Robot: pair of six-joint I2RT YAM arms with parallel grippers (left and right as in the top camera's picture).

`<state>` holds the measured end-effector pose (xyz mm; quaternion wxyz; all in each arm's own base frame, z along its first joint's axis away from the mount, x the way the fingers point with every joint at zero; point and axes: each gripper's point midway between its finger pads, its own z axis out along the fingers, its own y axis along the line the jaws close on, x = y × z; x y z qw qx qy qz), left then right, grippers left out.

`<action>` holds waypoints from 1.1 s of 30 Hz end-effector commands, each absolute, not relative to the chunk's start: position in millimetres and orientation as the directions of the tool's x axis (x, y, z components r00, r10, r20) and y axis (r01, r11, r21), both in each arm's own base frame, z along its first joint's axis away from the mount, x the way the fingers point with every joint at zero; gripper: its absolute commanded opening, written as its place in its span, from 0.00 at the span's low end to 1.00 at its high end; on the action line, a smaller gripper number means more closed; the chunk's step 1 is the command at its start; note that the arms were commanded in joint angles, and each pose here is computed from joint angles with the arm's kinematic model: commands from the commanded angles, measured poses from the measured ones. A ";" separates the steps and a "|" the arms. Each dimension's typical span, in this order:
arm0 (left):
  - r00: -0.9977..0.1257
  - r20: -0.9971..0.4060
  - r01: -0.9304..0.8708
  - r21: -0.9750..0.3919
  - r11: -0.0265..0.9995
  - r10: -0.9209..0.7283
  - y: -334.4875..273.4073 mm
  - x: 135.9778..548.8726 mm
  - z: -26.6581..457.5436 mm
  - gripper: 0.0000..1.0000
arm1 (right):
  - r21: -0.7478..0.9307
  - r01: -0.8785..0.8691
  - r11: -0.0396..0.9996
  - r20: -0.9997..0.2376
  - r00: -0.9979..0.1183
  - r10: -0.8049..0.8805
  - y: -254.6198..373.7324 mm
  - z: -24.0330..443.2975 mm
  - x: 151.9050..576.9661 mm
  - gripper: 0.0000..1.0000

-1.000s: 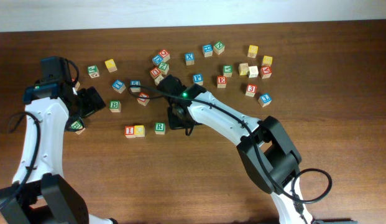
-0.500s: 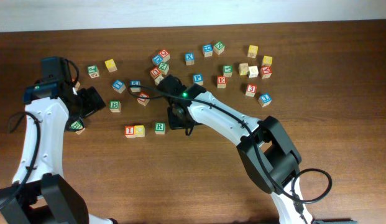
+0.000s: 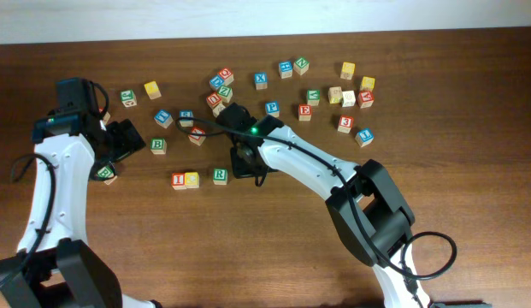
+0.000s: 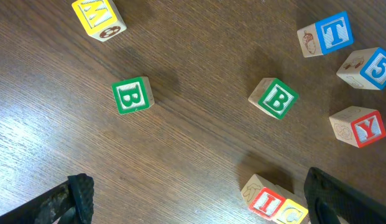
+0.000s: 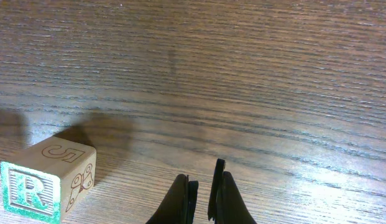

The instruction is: Spell out ICRA

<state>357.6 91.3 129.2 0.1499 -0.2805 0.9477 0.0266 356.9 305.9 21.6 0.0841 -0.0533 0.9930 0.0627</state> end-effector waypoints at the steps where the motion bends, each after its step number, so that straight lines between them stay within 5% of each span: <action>1: -0.792 -0.300 -0.545 -0.044 0.837 -0.531 91.3 357.9 130.8 0.99 | 0.098 -0.105 0.990 -0.156 -0.984 -0.089 301.0 11.0 355.3 0.05; 33: -0.792 -0.300 -0.545 -0.044 0.837 -0.531 91.3 357.9 130.8 0.99 | 0.161 -0.114 0.980 -0.128 -0.987 -0.094 312.8 10.2 349.9 0.09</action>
